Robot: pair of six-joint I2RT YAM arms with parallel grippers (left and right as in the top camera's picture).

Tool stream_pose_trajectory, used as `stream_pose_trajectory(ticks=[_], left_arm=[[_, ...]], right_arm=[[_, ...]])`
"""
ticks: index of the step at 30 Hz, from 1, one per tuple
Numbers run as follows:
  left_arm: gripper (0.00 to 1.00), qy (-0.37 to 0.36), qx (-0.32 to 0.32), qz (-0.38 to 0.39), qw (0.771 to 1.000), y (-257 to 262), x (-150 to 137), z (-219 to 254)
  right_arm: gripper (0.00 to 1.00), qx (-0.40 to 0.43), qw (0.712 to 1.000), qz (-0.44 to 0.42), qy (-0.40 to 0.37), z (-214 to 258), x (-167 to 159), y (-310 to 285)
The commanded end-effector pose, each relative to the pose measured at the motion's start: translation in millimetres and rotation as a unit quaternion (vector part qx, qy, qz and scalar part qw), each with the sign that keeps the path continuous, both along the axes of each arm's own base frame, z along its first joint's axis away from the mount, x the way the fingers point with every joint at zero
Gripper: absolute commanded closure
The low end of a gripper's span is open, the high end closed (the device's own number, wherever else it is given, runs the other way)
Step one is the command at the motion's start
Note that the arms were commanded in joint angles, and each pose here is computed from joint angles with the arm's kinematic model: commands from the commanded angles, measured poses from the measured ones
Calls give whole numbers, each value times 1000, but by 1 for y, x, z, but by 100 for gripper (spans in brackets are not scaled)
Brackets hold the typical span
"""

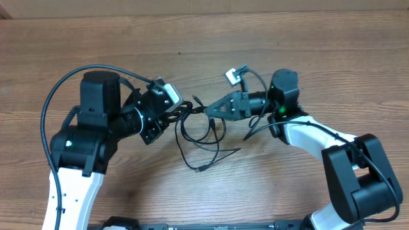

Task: Untangle cables

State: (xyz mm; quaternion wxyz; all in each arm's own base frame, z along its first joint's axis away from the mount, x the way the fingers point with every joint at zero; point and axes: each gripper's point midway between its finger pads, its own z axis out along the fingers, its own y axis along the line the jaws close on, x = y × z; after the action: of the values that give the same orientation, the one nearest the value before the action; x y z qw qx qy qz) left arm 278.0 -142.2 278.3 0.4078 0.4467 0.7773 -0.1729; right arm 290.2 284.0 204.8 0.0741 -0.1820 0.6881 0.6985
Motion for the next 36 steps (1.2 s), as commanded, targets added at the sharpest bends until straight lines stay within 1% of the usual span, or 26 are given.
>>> stream_pose_trajectory(ticks=[1,2,4,6,10,15,19,22,28,36], left_arm=[[96,-14,-7,-6,1000,-3,3,12],[96,-16,-7,-6,1000,-3,3,13],[96,-18,-9,-1,1000,-3,5,14],[96,-16,-9,18,1000,1,9,14],[96,-7,-12,70,997,9,19,15],[96,-9,-33,101,994,12,24,25],[96,-45,-60,120,990,15,26,48],[96,-81,-70,121,987,18,22,67],[96,-140,-82,124,979,23,9,98],[96,-178,-81,200,960,48,1,119]], right_arm=[[65,6,1000,14,-23,6,-8,5],[77,5,1000,15,-25,5,-9,6],[96,0,1000,15,-15,1,-9,6],[96,-4,1000,15,-5,-1,-9,6],[96,-9,1000,16,-10,-8,-10,5],[96,-36,999,2,11,-29,-9,4],[96,-88,994,-39,48,-59,-3,1],[96,-136,984,-75,90,-82,2,-4],[96,-172,975,-100,95,-99,5,-9],[96,-235,953,-148,123,-125,11,-21]])
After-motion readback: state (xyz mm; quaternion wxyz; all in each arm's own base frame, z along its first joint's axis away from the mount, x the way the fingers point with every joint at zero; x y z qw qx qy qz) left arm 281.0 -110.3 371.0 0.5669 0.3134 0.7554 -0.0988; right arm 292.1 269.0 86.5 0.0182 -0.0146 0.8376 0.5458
